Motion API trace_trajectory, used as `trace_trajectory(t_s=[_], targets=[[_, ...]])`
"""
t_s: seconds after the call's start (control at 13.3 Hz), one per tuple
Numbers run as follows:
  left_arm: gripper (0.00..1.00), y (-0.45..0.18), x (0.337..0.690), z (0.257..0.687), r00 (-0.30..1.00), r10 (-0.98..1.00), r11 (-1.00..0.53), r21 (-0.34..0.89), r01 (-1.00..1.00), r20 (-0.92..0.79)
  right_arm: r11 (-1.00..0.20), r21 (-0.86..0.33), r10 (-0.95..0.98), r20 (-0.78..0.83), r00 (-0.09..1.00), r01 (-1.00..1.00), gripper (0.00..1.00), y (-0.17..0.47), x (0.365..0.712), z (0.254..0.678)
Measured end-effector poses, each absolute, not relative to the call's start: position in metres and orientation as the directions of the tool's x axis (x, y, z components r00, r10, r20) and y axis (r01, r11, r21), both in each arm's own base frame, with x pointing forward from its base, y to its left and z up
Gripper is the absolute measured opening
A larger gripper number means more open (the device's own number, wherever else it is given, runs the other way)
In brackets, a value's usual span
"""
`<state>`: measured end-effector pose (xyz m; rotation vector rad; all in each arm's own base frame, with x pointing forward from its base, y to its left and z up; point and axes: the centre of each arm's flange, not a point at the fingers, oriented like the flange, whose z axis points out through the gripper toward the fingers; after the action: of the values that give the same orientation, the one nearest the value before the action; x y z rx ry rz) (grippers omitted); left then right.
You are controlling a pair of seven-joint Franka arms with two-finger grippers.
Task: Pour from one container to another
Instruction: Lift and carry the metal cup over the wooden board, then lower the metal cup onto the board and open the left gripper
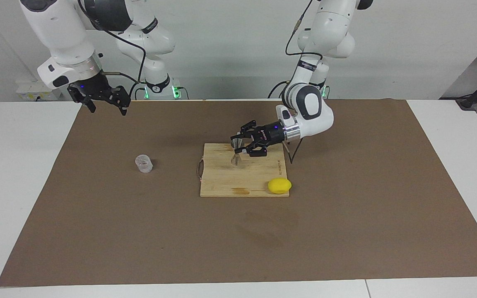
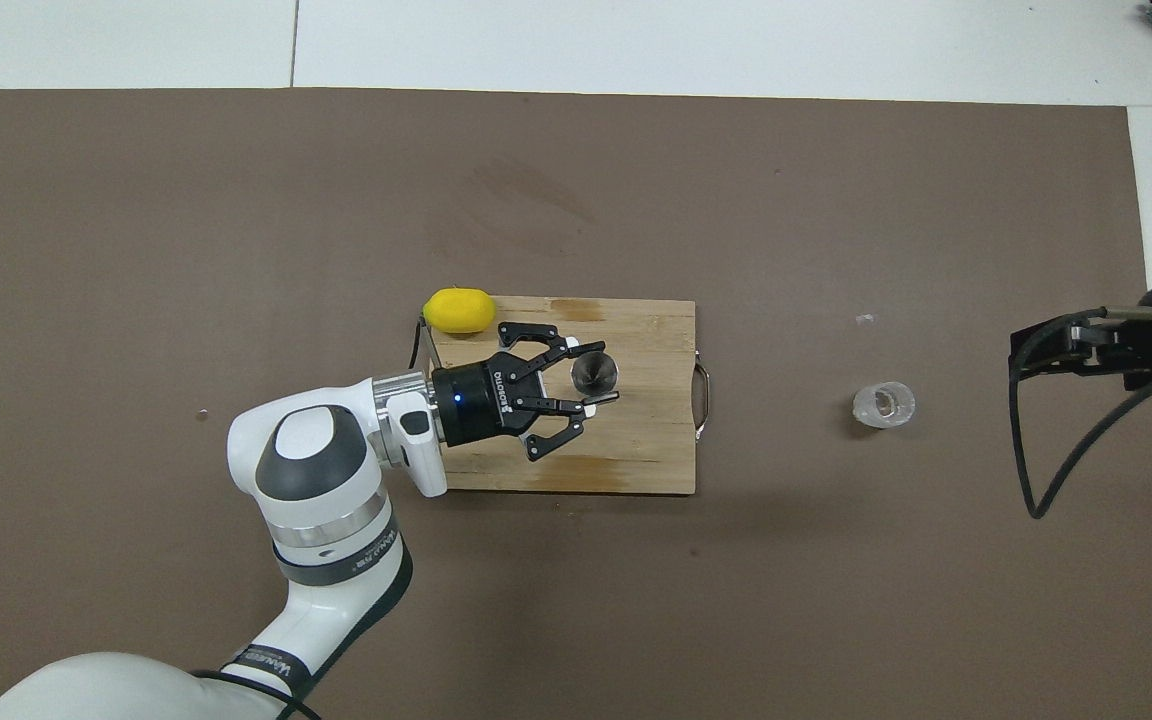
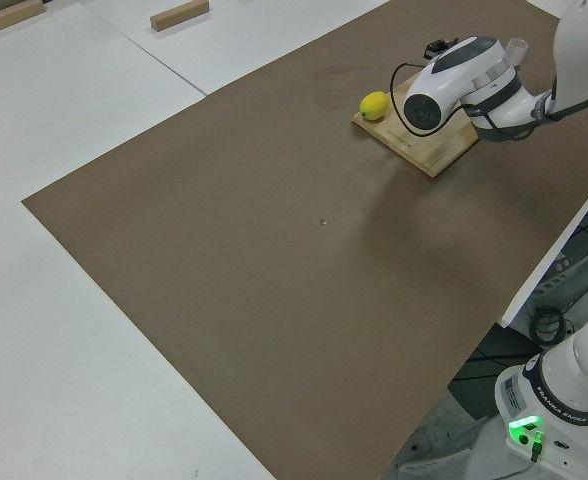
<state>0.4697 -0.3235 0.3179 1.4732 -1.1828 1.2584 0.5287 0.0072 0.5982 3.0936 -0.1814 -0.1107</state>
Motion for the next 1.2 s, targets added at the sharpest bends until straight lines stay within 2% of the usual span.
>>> trace_trajectory(t_s=[0.45,1.13,1.2], targets=[[0.51,-0.342,0.450,0.300,-0.025,-0.159,-0.227,-0.061,-0.972,0.987,-0.992,0.045,-0.119,-0.068,0.991,-0.116,1.00,0.007,0.529,0.599],[0.51,-0.340,0.449,0.281,-0.007,-0.175,-0.231,-0.048,-0.972,0.984,-0.992,0.044,-0.117,-0.067,0.991,-0.114,1.00,0.008,0.528,0.599],[0.55,-0.340,0.449,0.281,-0.007,-0.175,-0.233,-0.048,-0.971,0.984,-0.993,0.044,-0.116,-0.067,0.991,-0.113,1.00,0.008,0.528,0.599]])
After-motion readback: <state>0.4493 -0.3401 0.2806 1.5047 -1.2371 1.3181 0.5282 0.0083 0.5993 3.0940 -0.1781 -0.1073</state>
